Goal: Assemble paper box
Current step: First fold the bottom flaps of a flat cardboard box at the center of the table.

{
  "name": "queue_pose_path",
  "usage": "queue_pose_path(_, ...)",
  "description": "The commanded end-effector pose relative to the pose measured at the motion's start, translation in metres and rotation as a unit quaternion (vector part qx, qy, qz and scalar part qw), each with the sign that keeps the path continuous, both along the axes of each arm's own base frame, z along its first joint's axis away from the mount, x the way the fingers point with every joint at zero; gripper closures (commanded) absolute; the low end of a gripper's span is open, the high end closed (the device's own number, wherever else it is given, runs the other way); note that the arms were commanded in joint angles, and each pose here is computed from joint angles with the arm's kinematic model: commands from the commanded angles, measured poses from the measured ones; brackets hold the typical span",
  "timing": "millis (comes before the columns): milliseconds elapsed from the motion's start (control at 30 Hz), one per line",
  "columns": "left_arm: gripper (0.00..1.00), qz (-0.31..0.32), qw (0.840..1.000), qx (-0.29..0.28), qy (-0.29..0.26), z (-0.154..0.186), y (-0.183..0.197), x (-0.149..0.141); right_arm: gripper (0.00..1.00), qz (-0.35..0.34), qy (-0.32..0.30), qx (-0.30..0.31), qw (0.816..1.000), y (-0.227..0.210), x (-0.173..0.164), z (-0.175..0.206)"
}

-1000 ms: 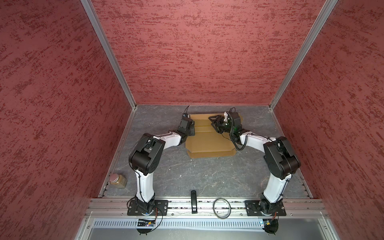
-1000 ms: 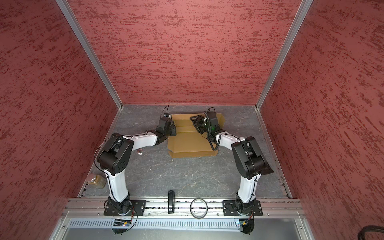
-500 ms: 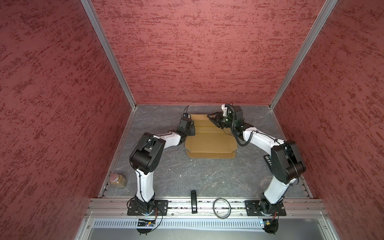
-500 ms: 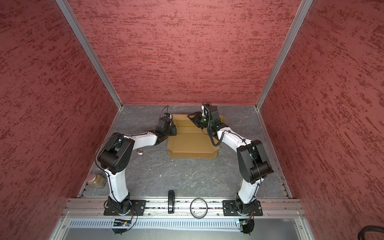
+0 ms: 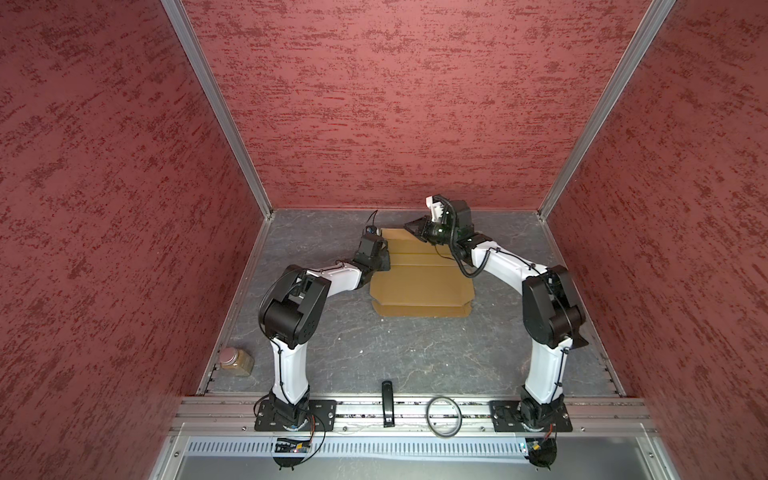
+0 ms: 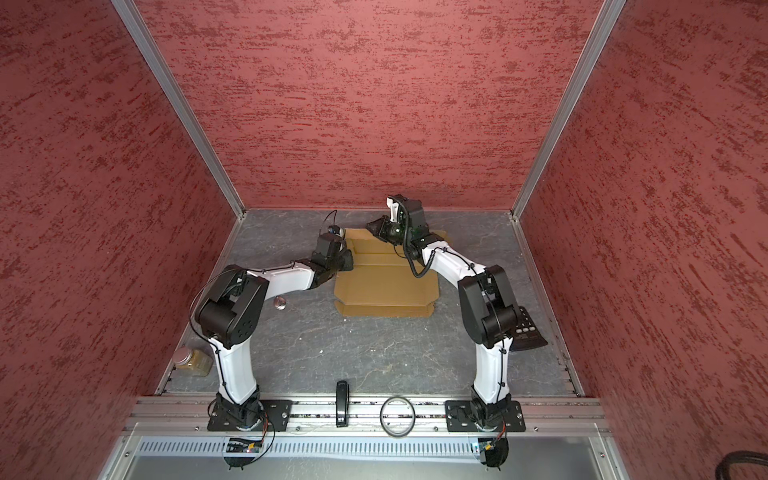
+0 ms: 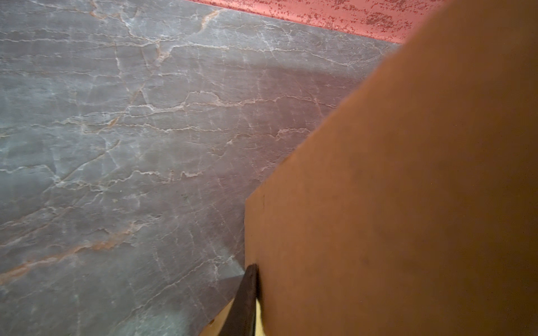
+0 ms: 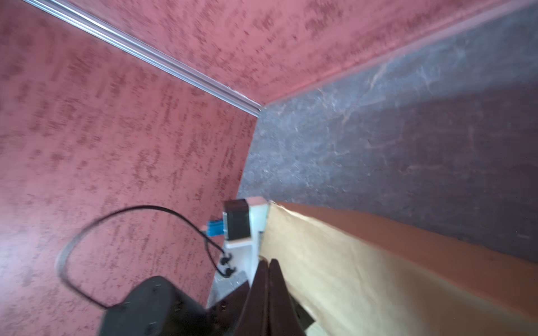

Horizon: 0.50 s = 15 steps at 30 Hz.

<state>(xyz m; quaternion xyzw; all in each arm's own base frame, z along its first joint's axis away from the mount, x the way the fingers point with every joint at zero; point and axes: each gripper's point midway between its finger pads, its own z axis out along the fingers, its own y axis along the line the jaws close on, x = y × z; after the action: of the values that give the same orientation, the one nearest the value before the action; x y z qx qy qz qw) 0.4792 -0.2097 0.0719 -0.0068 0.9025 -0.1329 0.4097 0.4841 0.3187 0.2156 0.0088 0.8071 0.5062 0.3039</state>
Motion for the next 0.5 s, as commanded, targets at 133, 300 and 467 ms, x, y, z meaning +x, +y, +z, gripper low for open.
queue_pose_path(133,0.84,0.008,1.0,0.005,0.027,-0.014,-0.001,-0.001,0.95,0.029,-0.012,-0.022,0.999,0.02,-0.005,-0.012)
queue_pose_path(300,0.82,0.01,0.999,0.011,0.029,-0.013,-0.003,-0.001,0.96,0.028,-0.005,-0.022,0.999,0.023,-0.003,-0.023)
queue_pose_path(467,0.8,0.011,0.999,0.018,0.032,-0.013,-0.005,-0.001,0.96,0.018,-0.002,-0.022,1.0,0.022,0.001,-0.027)
